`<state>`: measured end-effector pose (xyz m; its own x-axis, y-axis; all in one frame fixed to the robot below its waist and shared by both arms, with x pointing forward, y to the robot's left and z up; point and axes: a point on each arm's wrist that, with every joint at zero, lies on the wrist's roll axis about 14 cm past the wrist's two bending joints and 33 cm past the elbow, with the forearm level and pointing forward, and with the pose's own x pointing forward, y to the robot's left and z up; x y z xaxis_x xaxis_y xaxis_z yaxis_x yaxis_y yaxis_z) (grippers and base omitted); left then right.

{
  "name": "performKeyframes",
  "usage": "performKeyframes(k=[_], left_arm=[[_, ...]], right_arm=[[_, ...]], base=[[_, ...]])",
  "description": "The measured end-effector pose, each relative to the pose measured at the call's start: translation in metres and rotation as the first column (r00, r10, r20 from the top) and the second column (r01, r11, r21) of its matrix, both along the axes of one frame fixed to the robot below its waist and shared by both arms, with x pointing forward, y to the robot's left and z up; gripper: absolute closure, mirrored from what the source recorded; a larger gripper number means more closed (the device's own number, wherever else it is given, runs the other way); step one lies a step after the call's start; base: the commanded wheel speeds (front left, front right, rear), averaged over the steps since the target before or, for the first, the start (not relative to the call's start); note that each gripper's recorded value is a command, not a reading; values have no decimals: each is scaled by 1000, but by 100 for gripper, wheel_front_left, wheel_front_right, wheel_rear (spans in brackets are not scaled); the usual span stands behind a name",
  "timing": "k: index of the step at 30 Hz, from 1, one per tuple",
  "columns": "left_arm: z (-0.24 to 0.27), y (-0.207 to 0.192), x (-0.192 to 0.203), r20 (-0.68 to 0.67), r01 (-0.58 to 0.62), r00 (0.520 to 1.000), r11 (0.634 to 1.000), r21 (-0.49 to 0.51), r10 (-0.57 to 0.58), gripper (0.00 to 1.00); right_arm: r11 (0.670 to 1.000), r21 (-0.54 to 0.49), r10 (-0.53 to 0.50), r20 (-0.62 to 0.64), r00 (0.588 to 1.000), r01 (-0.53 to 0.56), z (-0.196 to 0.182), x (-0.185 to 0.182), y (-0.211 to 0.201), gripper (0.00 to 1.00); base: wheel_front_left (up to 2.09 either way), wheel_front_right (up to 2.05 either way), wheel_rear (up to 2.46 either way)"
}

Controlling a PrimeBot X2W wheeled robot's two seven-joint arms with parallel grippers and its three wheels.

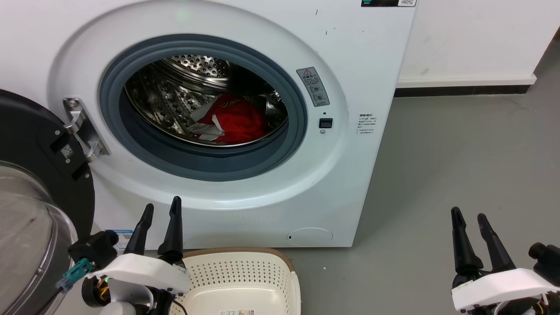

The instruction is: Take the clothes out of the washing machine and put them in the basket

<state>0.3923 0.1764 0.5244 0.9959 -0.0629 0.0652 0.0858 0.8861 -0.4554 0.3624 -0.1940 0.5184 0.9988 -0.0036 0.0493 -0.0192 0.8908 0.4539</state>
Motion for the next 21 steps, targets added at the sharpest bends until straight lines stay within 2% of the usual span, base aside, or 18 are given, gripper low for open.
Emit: performKeyframes(k=[21], left_arm=[[-4, -2, 1, 20, -4, 1000, 978, 207, 0, 0]], right_arm=[[976, -219, 11, 27, 1000, -5, 9, -7, 3, 0]], base=[[0, 0, 0]])
